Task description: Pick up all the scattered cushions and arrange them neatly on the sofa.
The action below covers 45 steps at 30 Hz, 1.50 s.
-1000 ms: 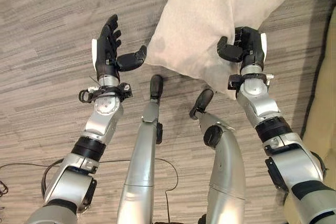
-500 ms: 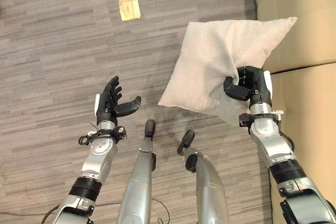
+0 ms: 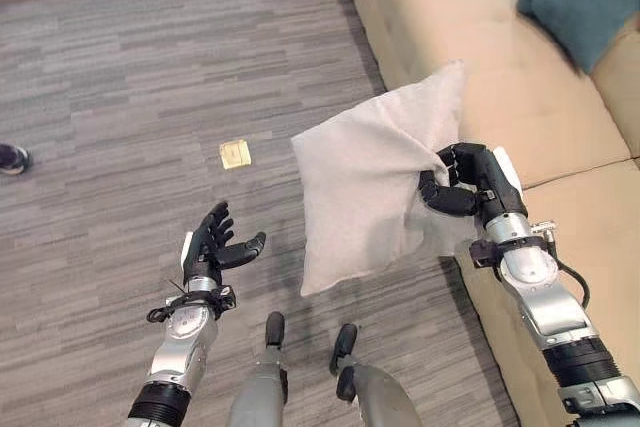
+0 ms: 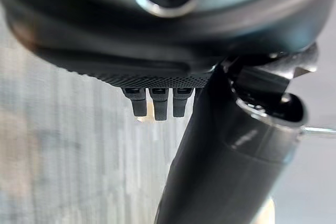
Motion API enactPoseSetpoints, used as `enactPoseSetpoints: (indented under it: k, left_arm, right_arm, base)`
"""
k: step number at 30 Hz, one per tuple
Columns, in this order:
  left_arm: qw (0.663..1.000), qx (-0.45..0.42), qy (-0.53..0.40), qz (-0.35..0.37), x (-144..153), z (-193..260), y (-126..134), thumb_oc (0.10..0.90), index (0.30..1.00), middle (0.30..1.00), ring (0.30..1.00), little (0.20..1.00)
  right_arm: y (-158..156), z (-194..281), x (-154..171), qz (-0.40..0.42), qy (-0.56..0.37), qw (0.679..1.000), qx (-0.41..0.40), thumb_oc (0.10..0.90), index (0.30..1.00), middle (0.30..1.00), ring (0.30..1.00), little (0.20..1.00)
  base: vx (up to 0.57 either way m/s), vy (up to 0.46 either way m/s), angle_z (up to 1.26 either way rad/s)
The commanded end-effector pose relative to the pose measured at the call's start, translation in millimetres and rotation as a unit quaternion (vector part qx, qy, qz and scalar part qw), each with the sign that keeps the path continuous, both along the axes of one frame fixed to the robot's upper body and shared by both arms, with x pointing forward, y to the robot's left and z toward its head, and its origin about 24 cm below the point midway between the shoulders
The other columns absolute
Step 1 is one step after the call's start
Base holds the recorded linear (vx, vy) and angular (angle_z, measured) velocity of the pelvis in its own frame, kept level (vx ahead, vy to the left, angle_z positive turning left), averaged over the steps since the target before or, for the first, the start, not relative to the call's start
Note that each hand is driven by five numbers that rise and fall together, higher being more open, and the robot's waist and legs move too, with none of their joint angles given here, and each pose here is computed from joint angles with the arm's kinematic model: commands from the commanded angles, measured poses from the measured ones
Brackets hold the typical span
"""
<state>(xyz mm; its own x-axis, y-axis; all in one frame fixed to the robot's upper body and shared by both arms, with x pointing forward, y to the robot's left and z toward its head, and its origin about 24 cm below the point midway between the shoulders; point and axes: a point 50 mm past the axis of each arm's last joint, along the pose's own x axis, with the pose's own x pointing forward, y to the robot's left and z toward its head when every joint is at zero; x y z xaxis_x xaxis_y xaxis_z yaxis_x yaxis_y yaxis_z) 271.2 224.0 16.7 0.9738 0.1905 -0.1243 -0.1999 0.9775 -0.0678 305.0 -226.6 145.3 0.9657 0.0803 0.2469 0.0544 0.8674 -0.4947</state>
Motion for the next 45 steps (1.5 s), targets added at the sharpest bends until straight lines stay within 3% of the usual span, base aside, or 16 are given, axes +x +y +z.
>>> enactPoseSetpoints:
  k: [1, 4, 14, 27, 28, 29, 38, 45]
  left_arm:
    - [0.999, -0.033, 0.002, -0.019, -6.0, -10.6, -7.9, 0.8, 0.9, 0.9, 0.9, 0.9]
    - [0.995, -0.097, 0.022, -0.014, -10.8, -23.9, -18.1, 0.8, 0.9, 0.9, 0.9, 0.9]
    - [0.985, -0.171, 0.015, -0.026, -8.1, -24.6, -43.9, 0.8, 0.9, 0.9, 0.9, 0.9]
    - [0.961, -0.24, -0.027, -0.135, 20.5, 8.7, -116.2, 0.8, 0.9, 0.9, 0.9, 0.9]
    - [0.956, -0.248, -0.04, -0.15, 23.7, 16.8, -124.7, 0.458, 0.387, 0.387, 0.387, 0.387]
    - [0.956, -0.248, -0.04, -0.15, 23.7, 16.8, -124.7, 0.4, 0.3, 0.3, 0.3, 0.3]
    - [0.951, -0.243, -0.074, -0.177, 22.2, 32.3, -125.6, 0.4, 0.3, 0.3, 0.3, 0.3]
    - [0.955, -0.185, -0.094, -0.213, 5.1, 37.5, -114.7, 0.4, 0.3, 0.3, 0.3, 0.3]
  right_arm:
    - [11.9, 83.5, -11.2, 0.066, -0.202, 0.976, 0.034, 0.4, 0.3, 0.3, 0.3, 0.3]
    - [25.9, 87.5, -11.8, 0.102, -0.207, 0.972, 0.052, 0.4, 0.3, 0.3, 0.3, 0.3]
    - [57.1, 89.8, -12.0, 0.165, -0.211, 0.96, 0.082, 0.4, 0.3, 0.3, 0.3, 0.3]
    - [108.7, 70.9, -16.1, 0.246, -0.181, 0.94, 0.152, 0.4, 0.3, 0.3, 0.3, 0.3]
    - [114.6, 70.3, -17.0, 0.256, -0.179, 0.936, 0.16, 0.4, 0.3, 0.3, 0.3, 0.3]
    - [114.6, 70.3, -17.0, 0.256, -0.179, 0.936, 0.16, 0.4, 0.3, 0.3, 0.3, 0.3]
    - [112.0, 59.3, -21.0, 0.256, -0.165, 0.939, 0.16, 0.4, 0.3, 0.3, 0.3, 0.3]
    - [85.3, 28.6, -32.8, 0.19, -0.133, 0.962, 0.143, 0.4, 0.3, 0.3, 0.3, 0.3]
  base:
    - [0.13, 0.031, -0.08]
    - [0.14, 0.03, -0.11]
    - [0.05, -0.001, -0.11]
    - [0.01, -0.002, -0.07]
    - [0.0, 0.001, -0.08]
    - [0.0, 0.003, -0.1]
    - [-0.01, 0.017, -0.07]
    - [0.0, 0.063, -0.09]
